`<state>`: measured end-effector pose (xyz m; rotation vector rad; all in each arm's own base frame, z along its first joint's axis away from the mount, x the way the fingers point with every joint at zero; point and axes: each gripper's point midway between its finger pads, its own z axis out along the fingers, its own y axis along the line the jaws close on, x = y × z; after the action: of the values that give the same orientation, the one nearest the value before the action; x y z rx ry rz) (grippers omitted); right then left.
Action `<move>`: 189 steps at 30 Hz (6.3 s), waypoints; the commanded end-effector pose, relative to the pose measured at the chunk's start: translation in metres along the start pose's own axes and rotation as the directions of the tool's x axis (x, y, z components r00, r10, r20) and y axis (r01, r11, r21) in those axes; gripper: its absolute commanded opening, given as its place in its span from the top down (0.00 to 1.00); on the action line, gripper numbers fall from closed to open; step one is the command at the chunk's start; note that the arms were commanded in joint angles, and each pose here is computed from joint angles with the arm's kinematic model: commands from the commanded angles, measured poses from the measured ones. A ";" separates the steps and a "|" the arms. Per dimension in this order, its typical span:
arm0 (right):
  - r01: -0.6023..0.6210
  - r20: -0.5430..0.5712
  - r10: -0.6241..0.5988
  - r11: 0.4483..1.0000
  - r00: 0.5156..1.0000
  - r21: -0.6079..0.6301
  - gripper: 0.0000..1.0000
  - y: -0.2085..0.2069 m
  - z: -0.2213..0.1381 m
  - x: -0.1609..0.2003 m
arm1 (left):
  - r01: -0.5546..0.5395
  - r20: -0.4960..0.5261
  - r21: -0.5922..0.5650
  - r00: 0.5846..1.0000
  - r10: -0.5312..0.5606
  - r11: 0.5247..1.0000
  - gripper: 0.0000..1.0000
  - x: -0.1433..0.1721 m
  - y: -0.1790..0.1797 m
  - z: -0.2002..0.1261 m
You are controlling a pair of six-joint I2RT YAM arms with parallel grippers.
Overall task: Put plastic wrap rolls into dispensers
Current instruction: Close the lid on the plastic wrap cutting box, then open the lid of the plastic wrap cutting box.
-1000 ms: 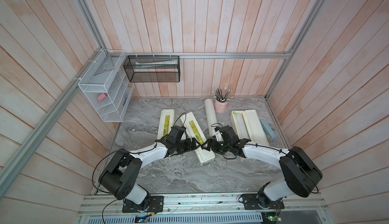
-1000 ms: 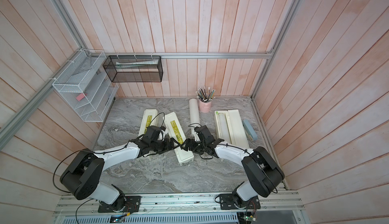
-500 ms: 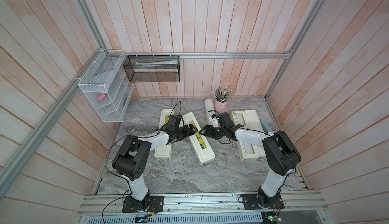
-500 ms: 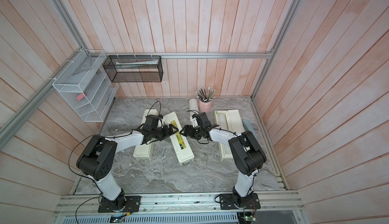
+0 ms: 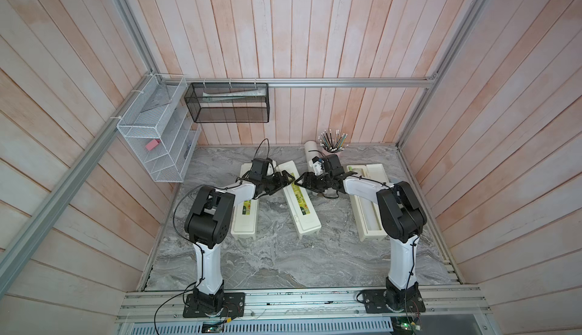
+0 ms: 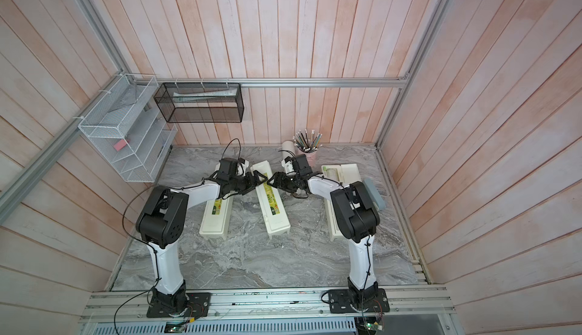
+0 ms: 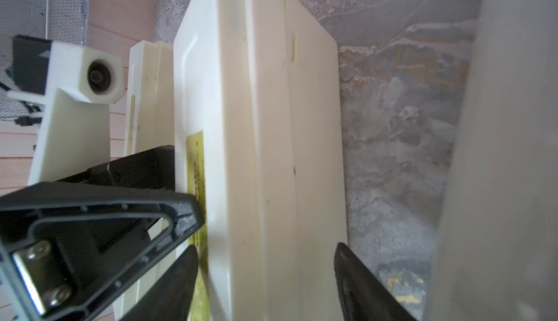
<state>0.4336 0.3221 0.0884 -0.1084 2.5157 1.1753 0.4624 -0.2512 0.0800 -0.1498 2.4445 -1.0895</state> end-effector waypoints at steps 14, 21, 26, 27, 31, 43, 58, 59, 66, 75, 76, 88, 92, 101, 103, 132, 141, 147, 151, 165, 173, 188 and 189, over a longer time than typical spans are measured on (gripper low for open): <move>-0.177 -0.163 0.175 0.984 0.971 0.004 0.47 -0.012 0.016 0.103 | -0.003 -0.197 -0.163 0.980 -0.030 0.987 0.20 0.063 0.051 0.020; -0.215 -0.188 0.208 0.977 0.960 -0.014 0.47 0.004 0.007 0.152 | 0.001 -0.225 -0.154 0.974 -0.036 0.988 0.20 0.104 0.042 0.010; -0.231 -0.199 0.222 0.973 0.955 -0.020 0.48 0.020 -0.001 0.183 | 0.013 -0.247 -0.161 0.968 -0.053 0.987 0.20 0.134 0.040 -0.010; -0.222 -0.194 0.215 0.975 0.957 -0.014 0.48 0.023 -0.003 0.187 | 0.014 -0.249 -0.161 0.967 -0.055 0.987 0.20 0.138 0.038 -0.014; -0.196 -0.094 0.202 0.978 0.975 0.065 0.43 0.013 -0.016 0.173 | -0.010 -0.231 -0.175 0.973 -0.031 0.984 0.19 0.138 0.037 -0.027; -0.187 0.125 0.175 0.979 0.977 0.088 0.26 0.002 -0.043 0.063 | -0.004 -0.262 -0.209 0.964 -0.052 0.978 0.19 0.147 0.048 -0.026; -0.202 0.102 0.197 0.979 0.975 0.041 0.33 -0.018 -0.016 0.023 | -0.085 -0.296 -0.207 0.955 0.021 0.975 0.12 0.152 0.041 -0.009; -0.206 0.097 0.202 0.978 0.975 0.040 0.34 -0.020 -0.014 0.022 | -0.096 -0.305 -0.211 0.952 0.028 0.973 0.13 0.155 0.042 -0.006; -0.213 0.053 0.211 0.977 0.976 0.028 0.39 -0.024 -0.007 0.026 | -0.150 -0.338 -0.246 0.939 0.060 0.958 0.12 0.169 0.048 0.003; -0.224 0.007 0.224 0.973 0.975 0.061 0.44 -0.036 -0.001 0.038 | -0.199 -0.353 -0.280 0.931 0.092 0.939 0.11 0.168 0.054 0.009; -0.223 0.012 0.222 0.973 0.975 0.067 0.44 -0.037 -0.003 0.038 | -0.200 -0.355 -0.285 0.931 0.090 0.938 0.11 0.166 0.054 0.008; -0.058 0.127 0.051 0.997 0.991 0.048 0.19 0.021 -0.071 0.016 | -0.158 -0.162 -0.159 0.978 0.132 0.975 0.10 0.105 -0.007 -0.046; -0.018 0.139 0.017 1.000 0.990 0.010 0.10 0.038 -0.093 0.024 | -0.196 -0.120 -0.132 0.976 0.180 0.972 0.10 0.095 -0.025 -0.070; -0.018 0.079 0.021 0.999 0.997 -0.040 0.08 0.041 -0.107 0.068 | -0.185 -0.142 -0.189 0.977 0.159 0.964 0.10 0.116 -0.002 -0.083; -0.023 0.064 0.027 0.998 0.998 -0.052 0.08 0.041 -0.106 0.078 | -0.172 -0.151 -0.185 0.978 0.145 0.968 0.10 0.123 0.003 -0.080; -0.032 -0.037 0.030 0.998 0.999 -0.057 0.08 0.042 -0.089 0.136 | -0.189 -0.069 -0.154 0.981 0.181 0.970 0.10 0.139 -0.012 -0.085; -0.034 -0.041 0.032 0.998 0.999 -0.056 0.09 0.040 -0.087 0.137 | -0.164 -0.098 -0.150 0.984 0.150 0.975 0.09 0.148 -0.004 -0.077; -0.024 -0.042 0.021 0.997 0.999 -0.072 0.09 0.044 -0.089 0.136 | -0.149 -0.139 -0.138 0.982 0.130 0.979 0.10 0.159 0.001 -0.062; -0.009 -0.052 0.004 0.995 0.999 -0.103 0.09 0.050 -0.089 0.138 | -0.140 -0.153 -0.128 0.981 0.120 0.982 0.10 0.163 0.000 -0.054; 0.127 -0.091 -0.142 0.980 0.986 -0.153 0.10 0.103 -0.089 0.144 | -0.113 -0.110 -0.223 0.990 0.090 0.968 0.09 0.135 0.008 -0.081; 0.207 -0.140 -0.222 0.971 0.965 -0.116 0.10 0.121 -0.077 0.150 | -0.105 -0.003 -0.275 0.994 0.108 0.956 0.06 0.081 -0.003 -0.143; 0.156 0.215 -0.271 0.886 0.938 0.437 0.18 0.052 -0.126 0.027 | -0.104 -0.080 -0.201 0.993 0.090 0.974 0.08 0.101 -0.004 -0.124; 0.151 0.225 -0.279 0.876 0.933 0.458 0.18 0.045 -0.127 0.018 | -0.101 -0.085 -0.208 0.993 0.085 0.973 0.08 0.103 -0.003 -0.122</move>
<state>0.3446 0.2888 0.2024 -0.1547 2.3659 0.7121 0.3216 -0.1942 0.1250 -0.0882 2.5701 -0.7981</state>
